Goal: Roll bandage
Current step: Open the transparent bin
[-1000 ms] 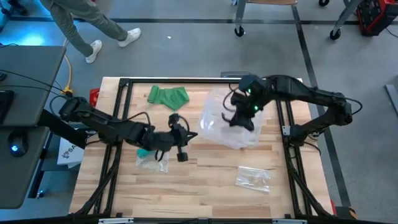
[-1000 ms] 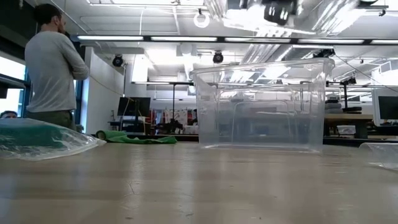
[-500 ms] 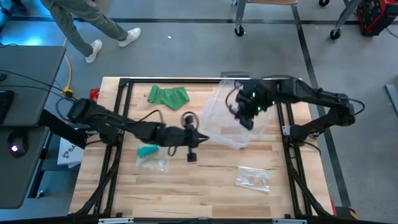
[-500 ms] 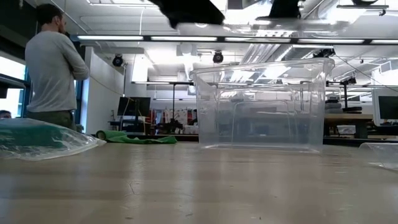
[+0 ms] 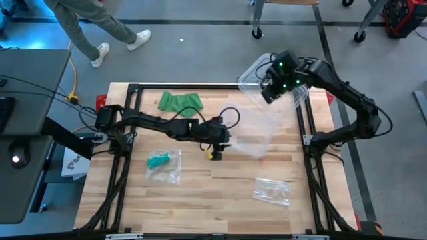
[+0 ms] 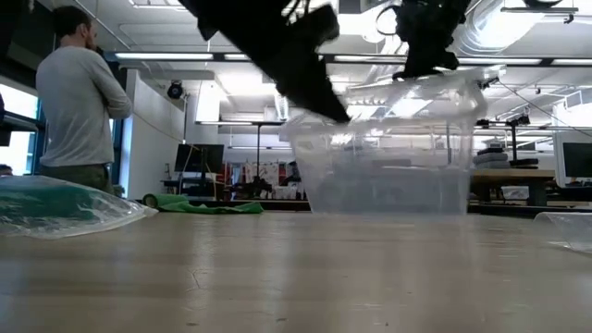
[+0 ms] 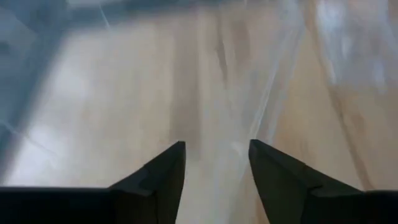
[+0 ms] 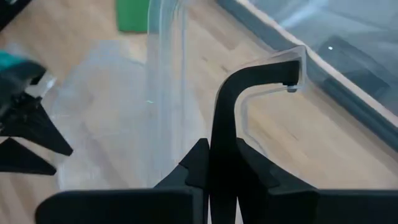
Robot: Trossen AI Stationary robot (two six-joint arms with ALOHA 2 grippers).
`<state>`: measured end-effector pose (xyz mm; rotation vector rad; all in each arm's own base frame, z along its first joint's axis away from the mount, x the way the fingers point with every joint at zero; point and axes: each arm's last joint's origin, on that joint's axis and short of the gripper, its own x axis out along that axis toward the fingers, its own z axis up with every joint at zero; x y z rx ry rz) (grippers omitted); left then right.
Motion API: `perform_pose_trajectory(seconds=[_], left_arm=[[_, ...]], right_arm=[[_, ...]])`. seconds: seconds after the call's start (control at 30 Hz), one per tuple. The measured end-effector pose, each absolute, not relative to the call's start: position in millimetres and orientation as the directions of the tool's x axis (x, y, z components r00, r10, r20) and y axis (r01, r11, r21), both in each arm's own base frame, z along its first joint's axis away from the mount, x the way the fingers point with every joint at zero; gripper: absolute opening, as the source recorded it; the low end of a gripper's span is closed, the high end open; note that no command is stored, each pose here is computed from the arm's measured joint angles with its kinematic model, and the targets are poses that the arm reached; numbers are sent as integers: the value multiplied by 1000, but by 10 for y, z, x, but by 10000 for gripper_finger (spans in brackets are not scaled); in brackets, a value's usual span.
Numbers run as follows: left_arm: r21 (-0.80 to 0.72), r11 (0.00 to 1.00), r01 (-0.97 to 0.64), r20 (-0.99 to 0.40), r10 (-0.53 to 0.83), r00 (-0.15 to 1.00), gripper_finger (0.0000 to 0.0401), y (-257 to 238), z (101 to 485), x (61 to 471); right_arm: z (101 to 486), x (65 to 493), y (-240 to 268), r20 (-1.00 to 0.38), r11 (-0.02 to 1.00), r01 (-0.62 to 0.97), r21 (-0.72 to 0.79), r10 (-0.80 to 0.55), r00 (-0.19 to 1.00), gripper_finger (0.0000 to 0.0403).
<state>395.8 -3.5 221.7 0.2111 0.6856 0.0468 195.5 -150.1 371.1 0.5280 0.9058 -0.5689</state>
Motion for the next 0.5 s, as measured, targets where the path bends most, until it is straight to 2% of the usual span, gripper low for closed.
perform_pose_trajectory(seconds=[0.3, 0.5], left_arm=[[209, 978, 29, -641, 114, 759, 163, -71, 2290, 3882], [213, 977, -16, -623, 149, 768, 163, -57, 2403, 3835]], right_arm=[[3706, 1719, -1757, -844, 662, 733, 156, -296, 447, 36], [3551, 1714, -1852, -894, 639, 760, 120, -263, 363, 36]])
